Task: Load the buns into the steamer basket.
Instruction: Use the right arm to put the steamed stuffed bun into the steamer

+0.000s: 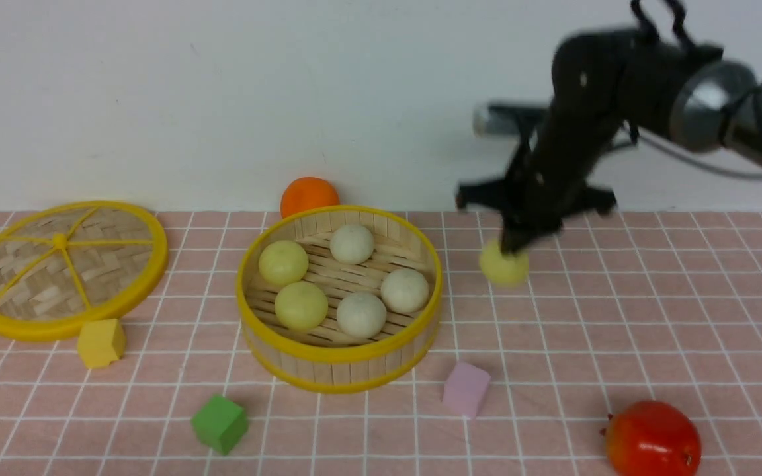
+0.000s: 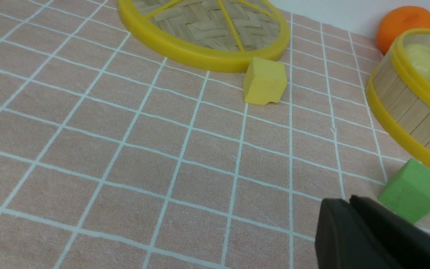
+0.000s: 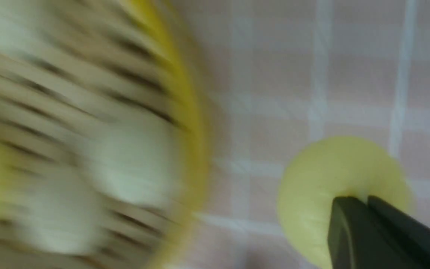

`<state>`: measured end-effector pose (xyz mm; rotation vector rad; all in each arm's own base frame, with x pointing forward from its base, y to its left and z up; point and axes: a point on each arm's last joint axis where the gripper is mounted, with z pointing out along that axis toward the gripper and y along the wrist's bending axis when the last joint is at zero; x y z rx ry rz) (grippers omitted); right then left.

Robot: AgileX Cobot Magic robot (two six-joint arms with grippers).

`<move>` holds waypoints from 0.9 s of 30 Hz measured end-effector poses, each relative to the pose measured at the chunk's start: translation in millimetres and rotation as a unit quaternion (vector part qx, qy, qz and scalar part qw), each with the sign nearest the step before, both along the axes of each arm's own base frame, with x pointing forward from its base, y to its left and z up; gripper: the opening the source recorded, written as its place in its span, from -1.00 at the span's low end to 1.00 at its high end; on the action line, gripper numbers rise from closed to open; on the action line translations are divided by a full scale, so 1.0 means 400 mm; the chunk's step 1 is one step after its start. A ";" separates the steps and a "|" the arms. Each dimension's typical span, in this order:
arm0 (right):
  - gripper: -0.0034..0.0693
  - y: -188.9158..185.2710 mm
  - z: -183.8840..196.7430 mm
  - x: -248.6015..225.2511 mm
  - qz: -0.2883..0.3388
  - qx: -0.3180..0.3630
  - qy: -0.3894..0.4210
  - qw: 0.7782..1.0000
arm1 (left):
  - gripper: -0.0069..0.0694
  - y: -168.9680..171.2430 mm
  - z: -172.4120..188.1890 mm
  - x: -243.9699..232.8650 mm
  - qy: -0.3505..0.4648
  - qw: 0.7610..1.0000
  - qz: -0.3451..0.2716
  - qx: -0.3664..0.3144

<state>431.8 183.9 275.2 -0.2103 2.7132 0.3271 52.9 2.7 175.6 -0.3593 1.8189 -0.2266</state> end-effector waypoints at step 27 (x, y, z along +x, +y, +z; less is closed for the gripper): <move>-0.69 0.148 -0.165 0.089 0.028 0.094 -0.032 0.995 | -0.54 0.000 0.000 0.000 0.000 1.000 0.000 0.001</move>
